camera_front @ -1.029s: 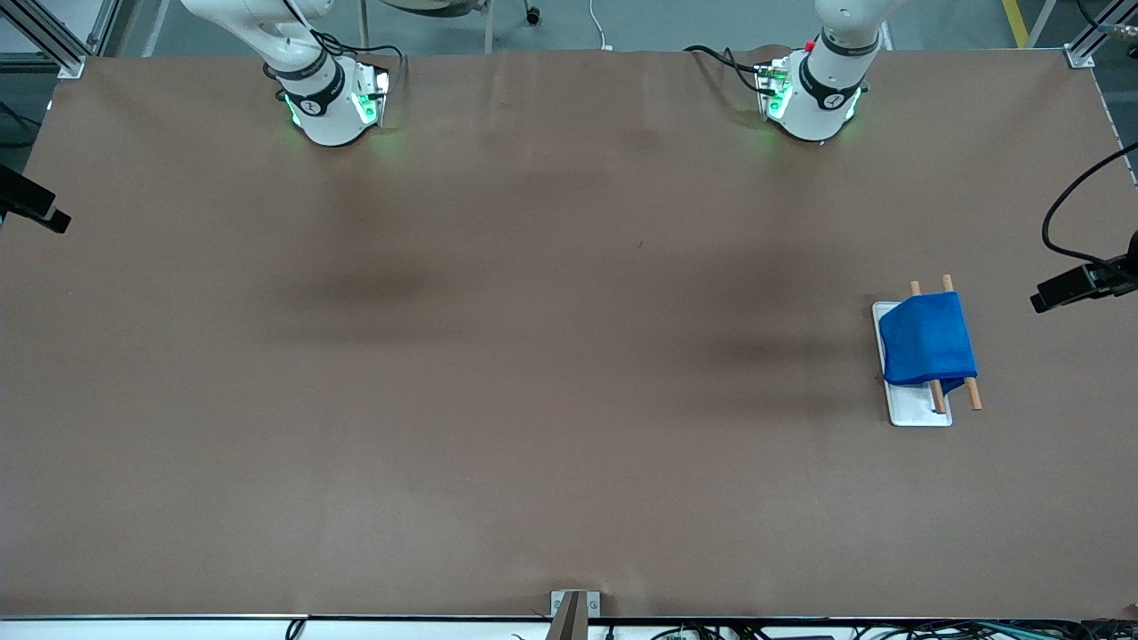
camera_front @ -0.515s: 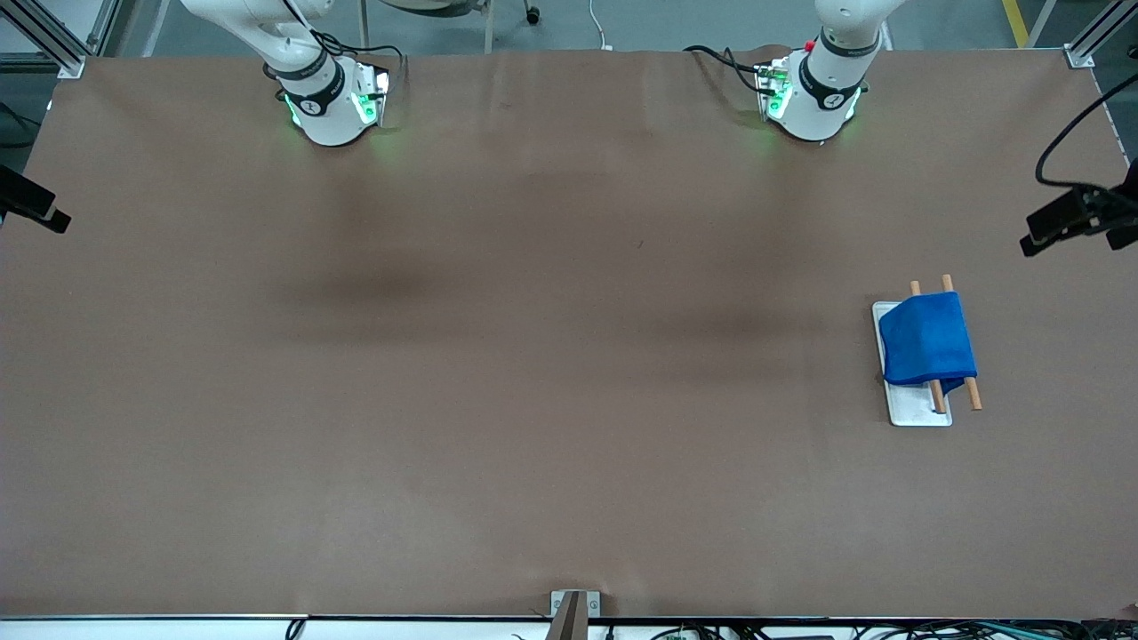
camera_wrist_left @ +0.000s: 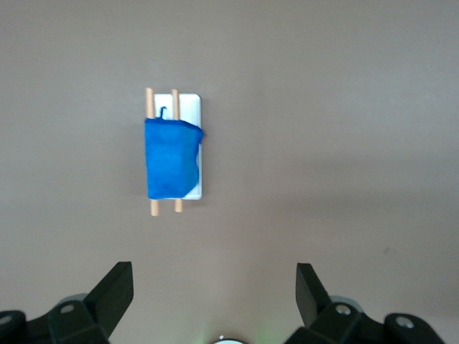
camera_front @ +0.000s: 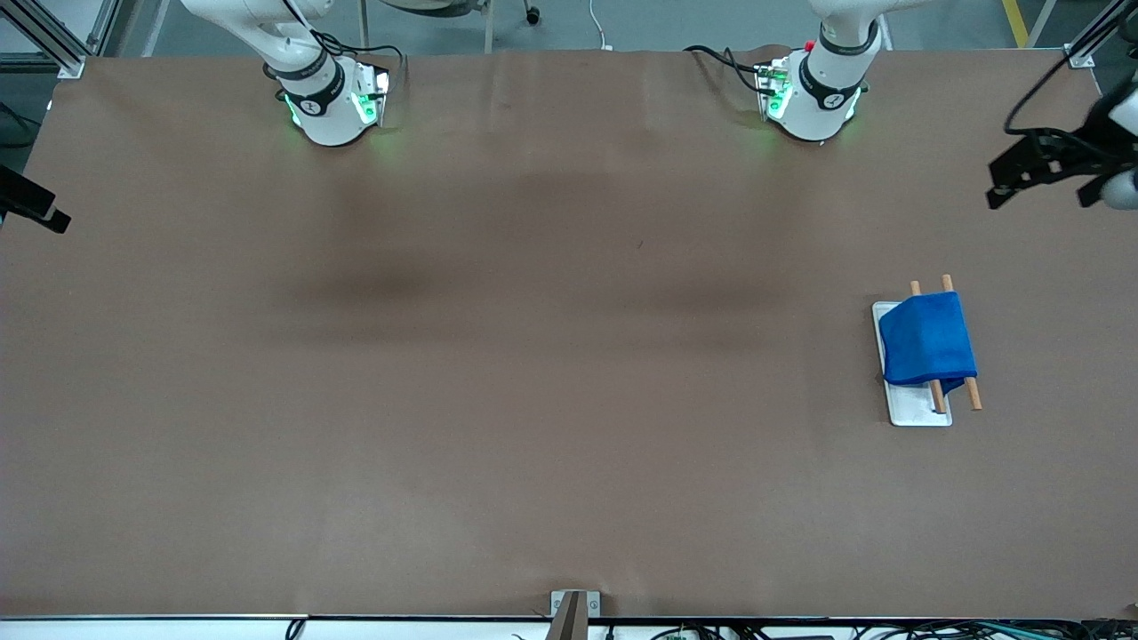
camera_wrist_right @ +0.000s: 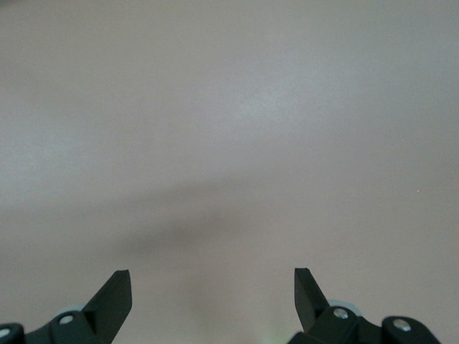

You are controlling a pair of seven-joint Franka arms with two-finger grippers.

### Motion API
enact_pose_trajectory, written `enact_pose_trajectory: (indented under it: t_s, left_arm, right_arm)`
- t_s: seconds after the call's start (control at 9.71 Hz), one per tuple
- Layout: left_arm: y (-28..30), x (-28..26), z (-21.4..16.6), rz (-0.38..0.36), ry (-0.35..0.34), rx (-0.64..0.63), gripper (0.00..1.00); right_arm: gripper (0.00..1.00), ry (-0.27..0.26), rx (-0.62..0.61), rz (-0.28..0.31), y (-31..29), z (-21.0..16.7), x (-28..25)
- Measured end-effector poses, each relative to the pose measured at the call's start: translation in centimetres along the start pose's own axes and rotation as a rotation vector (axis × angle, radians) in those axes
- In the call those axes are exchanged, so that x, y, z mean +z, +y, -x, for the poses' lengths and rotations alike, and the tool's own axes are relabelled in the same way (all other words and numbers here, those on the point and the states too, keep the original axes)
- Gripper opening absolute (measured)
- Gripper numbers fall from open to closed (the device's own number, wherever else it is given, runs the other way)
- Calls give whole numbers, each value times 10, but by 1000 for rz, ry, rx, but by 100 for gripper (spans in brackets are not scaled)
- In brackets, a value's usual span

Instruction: Right arm passes towel to left arm to hang

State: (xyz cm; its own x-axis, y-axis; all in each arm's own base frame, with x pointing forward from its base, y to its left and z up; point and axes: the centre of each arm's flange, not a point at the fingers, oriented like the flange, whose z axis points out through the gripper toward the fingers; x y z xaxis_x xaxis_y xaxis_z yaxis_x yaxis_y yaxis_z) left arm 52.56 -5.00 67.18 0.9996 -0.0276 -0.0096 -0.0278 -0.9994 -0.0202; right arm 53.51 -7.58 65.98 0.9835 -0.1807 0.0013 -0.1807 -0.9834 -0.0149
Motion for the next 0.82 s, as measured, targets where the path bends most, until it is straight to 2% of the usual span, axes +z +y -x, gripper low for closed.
enact_pose_trajectory:
  t_s: [0.41, 0.82]
  left_arm:
    - [1, 9, 24, 18, -29, -5, 100]
    - [-6, 8, 24, 11, -24, -16, 100]
  right_arm:
    - [100, 0, 0, 0, 0, 0, 0]
    - [100, 0, 0, 0, 0, 0, 0]
